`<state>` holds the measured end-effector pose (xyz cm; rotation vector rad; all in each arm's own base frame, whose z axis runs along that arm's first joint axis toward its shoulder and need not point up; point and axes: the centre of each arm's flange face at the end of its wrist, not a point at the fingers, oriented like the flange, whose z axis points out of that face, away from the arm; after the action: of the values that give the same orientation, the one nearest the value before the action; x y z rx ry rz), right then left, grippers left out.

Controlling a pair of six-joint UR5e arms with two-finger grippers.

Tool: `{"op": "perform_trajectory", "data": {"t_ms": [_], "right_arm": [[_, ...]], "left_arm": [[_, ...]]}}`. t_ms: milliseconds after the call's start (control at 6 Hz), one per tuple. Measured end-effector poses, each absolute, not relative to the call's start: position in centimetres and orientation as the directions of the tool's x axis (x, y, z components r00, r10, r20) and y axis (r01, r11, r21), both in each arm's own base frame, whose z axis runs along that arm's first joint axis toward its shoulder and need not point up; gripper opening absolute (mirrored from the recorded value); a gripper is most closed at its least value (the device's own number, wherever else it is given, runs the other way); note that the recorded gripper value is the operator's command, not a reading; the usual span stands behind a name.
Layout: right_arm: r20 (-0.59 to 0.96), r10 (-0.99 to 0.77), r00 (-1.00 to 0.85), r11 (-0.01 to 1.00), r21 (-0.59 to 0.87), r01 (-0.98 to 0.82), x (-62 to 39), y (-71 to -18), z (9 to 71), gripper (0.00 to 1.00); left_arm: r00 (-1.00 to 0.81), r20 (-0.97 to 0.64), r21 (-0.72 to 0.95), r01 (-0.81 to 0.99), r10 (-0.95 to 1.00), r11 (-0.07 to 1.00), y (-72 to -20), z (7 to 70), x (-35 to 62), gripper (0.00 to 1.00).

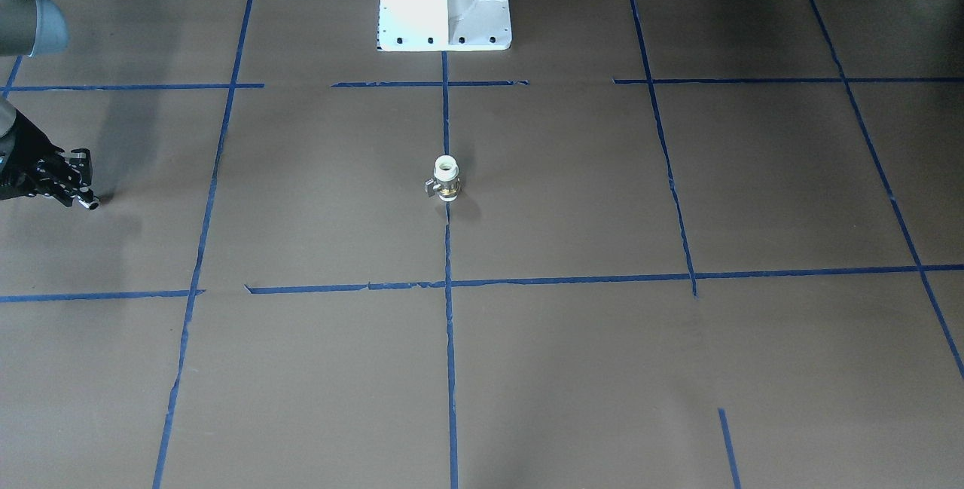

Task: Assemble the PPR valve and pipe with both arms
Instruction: 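Lower the right gripper onto the small chrome valve part and grasp it, then carry the chrome valve part with the right gripper above the white fitting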

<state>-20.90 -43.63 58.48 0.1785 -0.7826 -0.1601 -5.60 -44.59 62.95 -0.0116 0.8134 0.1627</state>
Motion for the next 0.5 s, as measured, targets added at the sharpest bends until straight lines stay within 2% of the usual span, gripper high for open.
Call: {"op": "perform_trajectory", "data": {"t_ms": [500], "right_arm": [[0.713, -0.276, 0.644, 0.95, 0.306, 0.068, -22.1, -45.0, 51.8, 0.0]], "left_arm": [[0.656, -0.743, 0.057, -0.143, 0.138, 0.988, -44.6, 62.7, -5.5, 1.0]]}}
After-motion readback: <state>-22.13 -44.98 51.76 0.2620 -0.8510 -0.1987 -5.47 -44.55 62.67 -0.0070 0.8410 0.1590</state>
